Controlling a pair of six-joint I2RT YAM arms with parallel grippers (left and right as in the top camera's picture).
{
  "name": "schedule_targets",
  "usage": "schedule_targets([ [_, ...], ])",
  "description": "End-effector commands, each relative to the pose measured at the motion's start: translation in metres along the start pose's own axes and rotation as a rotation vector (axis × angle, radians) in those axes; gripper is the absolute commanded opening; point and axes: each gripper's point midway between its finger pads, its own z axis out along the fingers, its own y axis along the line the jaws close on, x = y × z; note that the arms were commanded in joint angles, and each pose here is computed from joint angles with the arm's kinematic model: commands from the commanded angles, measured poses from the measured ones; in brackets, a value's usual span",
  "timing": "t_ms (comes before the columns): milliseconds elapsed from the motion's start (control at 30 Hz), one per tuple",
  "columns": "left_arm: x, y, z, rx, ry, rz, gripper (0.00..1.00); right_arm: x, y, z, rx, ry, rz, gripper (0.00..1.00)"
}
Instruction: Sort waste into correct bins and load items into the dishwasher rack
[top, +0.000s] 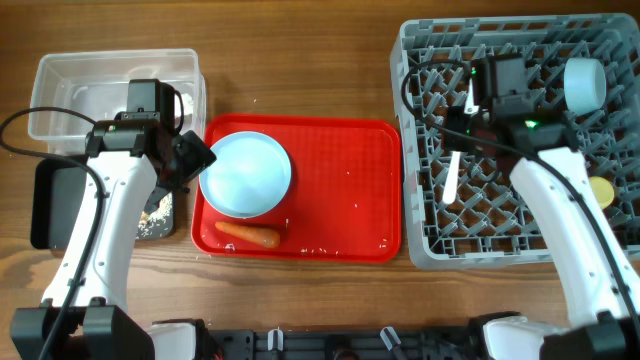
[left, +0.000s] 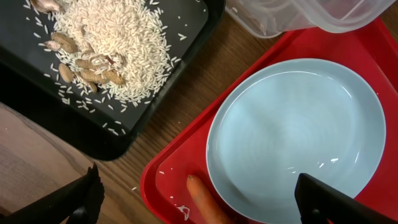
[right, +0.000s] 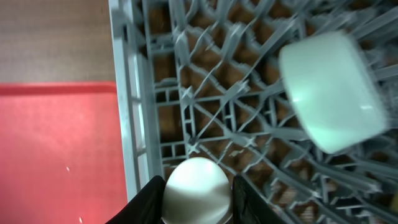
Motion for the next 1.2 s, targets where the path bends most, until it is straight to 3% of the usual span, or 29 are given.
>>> schedule_targets([
  [0,0.001,0.003,-0.001,0.002,-0.002,-0.016,1.0,0.028,0.018,0.03,-0.092,0.139,-0.037,0.31],
  [100,0.001,0.003,-0.001,0.002,-0.002,-0.016,1.0,0.032,0.03,0.038,-0.155,0.174,-0.033,0.33],
  [200,0.001,0.003,-0.001,0.002,-0.002,-0.016,1.0,0.034,0.03,0.037,-0.153,0.181,-0.033,0.55],
  [267,0.002,0.004,-0.001,-0.001,0.002,-0.015,1.0,0.033,0.03,0.034,-0.153,0.178,-0.01,0.63],
  [400,0.003,0.006,-0.001,-0.012,0.007,-0.014,1.0,0.005,0.046,-0.002,-0.254,0.062,-0.002,0.64],
  [500,0.003,0.006,-0.001,-0.012,0.008,-0.015,1.0,-0.015,0.097,-0.036,-0.44,-0.068,-0.113,0.64],
  [600,0.003,0.006,-0.001,-0.011,0.007,-0.015,1.0,0.011,0.166,-0.027,-0.521,-0.014,-0.252,0.64],
  [800,-0.006,0.038,0.001,-0.084,0.019,-0.1,1.0,0.078,0.269,0.053,-0.517,0.119,-0.362,0.66],
  [967,-0.013,0.064,0.002,-0.11,0.041,-0.195,1.0,0.105,0.295,0.112,-0.45,0.142,-0.311,0.63],
  [1033,-0.014,0.065,0.003,-0.111,0.041,-0.199,1.0,0.113,0.293,0.129,-0.417,0.166,-0.26,0.54],
  [1100,-0.014,0.065,0.003,-0.11,0.039,-0.2,1.0,0.119,0.288,0.139,-0.379,0.188,-0.23,0.34],
  [1167,-0.014,0.065,0.003,-0.11,0.039,-0.199,1.0,0.121,0.273,0.145,-0.297,0.194,-0.199,0.26],
])
